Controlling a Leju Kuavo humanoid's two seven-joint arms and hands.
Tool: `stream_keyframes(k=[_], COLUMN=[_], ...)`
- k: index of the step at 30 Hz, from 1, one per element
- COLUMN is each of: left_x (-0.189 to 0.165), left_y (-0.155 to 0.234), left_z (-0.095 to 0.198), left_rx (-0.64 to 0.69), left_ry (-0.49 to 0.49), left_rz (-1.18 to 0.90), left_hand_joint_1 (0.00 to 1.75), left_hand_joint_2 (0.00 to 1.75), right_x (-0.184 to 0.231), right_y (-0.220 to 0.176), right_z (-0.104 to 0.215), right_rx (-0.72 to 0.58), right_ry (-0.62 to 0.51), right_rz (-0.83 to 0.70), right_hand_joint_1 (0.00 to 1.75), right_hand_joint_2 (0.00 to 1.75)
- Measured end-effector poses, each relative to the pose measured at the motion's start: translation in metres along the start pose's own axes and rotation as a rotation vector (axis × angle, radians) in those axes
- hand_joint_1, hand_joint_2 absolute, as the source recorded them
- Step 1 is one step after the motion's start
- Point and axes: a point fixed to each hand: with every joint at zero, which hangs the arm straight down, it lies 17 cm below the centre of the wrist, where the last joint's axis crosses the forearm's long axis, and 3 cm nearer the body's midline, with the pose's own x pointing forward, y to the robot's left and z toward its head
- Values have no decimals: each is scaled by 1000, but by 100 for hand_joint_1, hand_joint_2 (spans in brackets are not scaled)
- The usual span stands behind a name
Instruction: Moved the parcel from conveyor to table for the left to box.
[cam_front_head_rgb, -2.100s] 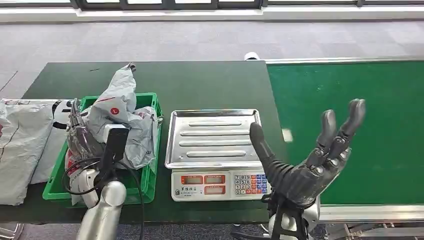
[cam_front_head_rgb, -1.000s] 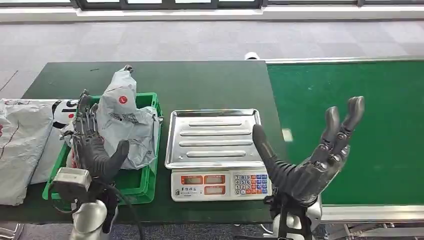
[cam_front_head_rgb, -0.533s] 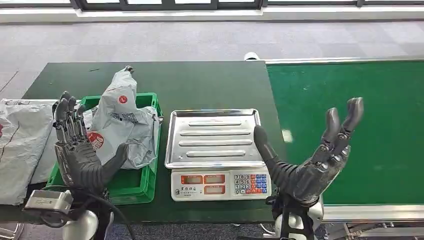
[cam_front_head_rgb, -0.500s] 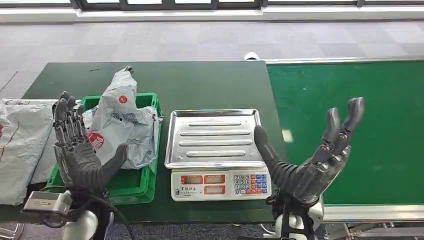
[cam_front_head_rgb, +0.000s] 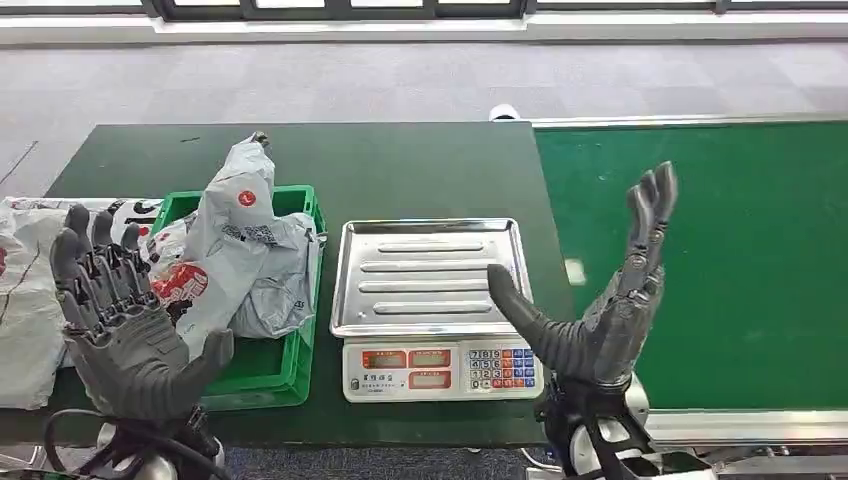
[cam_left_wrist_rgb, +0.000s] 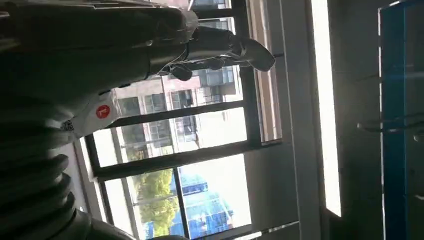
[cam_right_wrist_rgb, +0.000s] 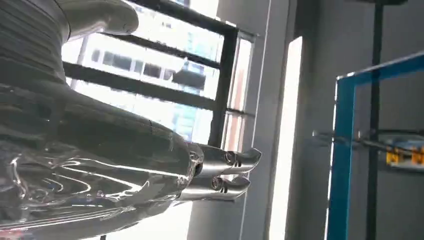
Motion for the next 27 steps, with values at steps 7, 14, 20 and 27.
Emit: stream_keyframes(k=[7, 14, 20, 27], left_x=[7, 9, 11, 12], left_y=[-9, -19, -25, -29], left_z=[0, 3, 4, 6], left_rx=[-21, -49, -63, -69], left_ry=[-13, -13, -14, -5], left_rz=[23, 45, 62, 115], left_hand_joint_1=[0, 0, 0, 0], left_hand_joint_2=[175, 175, 175, 175], right_x=[-4, -13, -15, -17], right_y=[0, -3, -4, -6], right_z=[4, 14, 24, 32], right_rx=[19, 10, 13, 9], right_ry=[8, 66, 91, 110], right_rz=[-2, -68, -72, -70], right_hand_joint_1=[0, 0, 0, 0], right_hand_joint_2=[175, 175, 175, 175])
